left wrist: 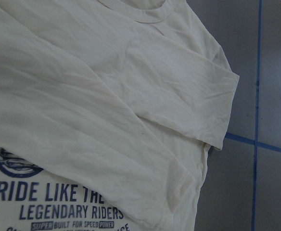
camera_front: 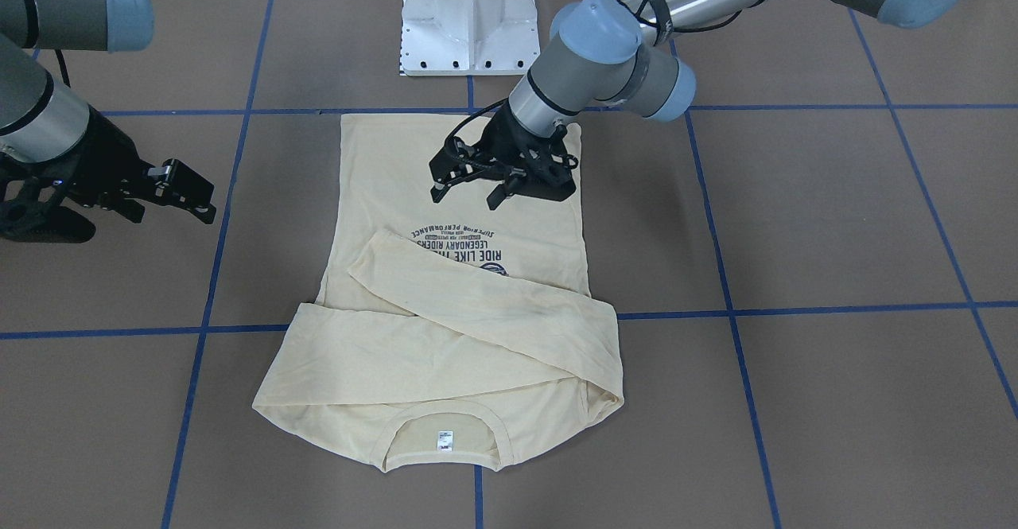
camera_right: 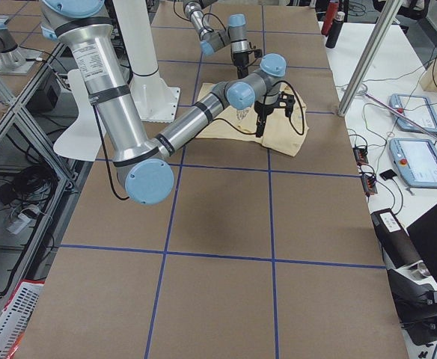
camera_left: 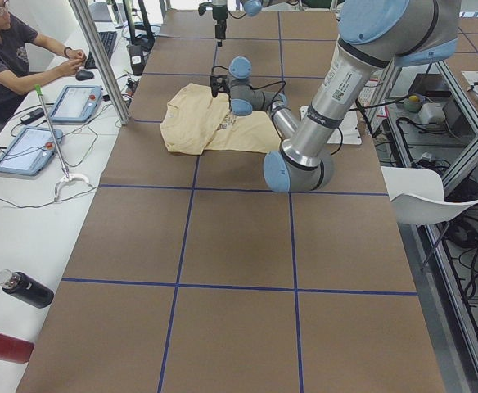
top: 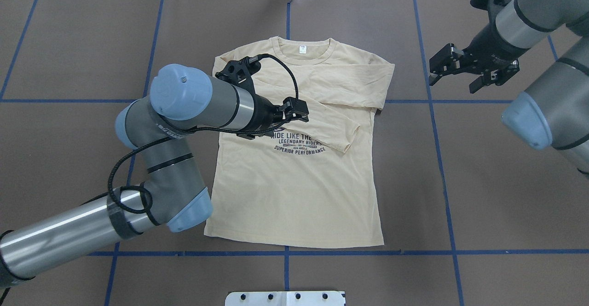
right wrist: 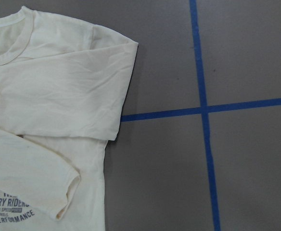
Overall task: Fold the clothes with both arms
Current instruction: 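Move the left gripper to the shirt side while the right gripper lowers to the hem, then lower both grippers to the hem corners nearest the robot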
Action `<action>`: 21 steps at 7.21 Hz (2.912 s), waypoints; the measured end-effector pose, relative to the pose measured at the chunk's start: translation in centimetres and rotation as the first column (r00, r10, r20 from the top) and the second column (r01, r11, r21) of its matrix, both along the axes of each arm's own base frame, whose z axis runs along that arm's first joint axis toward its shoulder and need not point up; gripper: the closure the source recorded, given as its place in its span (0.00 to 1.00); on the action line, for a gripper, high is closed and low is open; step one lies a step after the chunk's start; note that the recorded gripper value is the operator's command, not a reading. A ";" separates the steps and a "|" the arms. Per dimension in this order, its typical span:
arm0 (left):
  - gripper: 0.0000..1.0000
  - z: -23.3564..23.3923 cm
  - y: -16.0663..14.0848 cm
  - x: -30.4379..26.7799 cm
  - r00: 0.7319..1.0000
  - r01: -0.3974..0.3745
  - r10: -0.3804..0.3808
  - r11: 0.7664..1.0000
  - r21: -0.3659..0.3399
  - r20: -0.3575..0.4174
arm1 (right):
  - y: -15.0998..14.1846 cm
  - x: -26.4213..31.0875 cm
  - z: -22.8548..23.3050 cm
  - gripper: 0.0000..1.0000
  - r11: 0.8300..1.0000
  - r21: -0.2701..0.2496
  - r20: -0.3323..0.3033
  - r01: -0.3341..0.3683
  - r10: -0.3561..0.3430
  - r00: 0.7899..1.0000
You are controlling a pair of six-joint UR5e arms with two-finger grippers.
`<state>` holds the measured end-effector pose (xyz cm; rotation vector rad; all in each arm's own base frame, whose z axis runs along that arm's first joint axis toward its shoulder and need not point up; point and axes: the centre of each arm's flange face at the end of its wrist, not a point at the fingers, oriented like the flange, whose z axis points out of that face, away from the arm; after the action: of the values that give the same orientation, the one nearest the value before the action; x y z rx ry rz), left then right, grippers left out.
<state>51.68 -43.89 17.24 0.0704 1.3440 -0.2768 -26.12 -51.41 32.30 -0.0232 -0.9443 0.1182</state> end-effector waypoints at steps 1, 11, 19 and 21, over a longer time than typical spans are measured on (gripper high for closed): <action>0.00 0.9 1.8 -3.1 1.000 0.001 -0.001 1.000 -0.008 0.016 | 2.6 -2.0 1.0 0.00 0.999 0.037 0.044 -0.019 0.017 0.999; 0.00 2.3 5.5 -9.6 1.000 0.012 -0.012 1.000 0.017 0.006 | 22.3 -20.1 2.7 0.02 0.997 -0.059 0.066 0.059 -0.055 0.996; 0.00 2.6 5.3 -9.1 1.000 0.010 -0.011 1.000 0.014 0.014 | 24.6 -21.9 4.5 0.09 0.991 -0.085 0.017 0.108 -0.107 0.994; 0.00 2.7 5.3 -9.1 1.000 0.012 -0.012 1.000 0.013 0.014 | 25.2 -22.1 4.9 0.20 0.989 -0.088 0.006 0.115 -0.115 0.993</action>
<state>42.55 -38.61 19.90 0.0915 1.3315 -0.2770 -48.18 -26.24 37.23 -0.1590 -0.9361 0.0534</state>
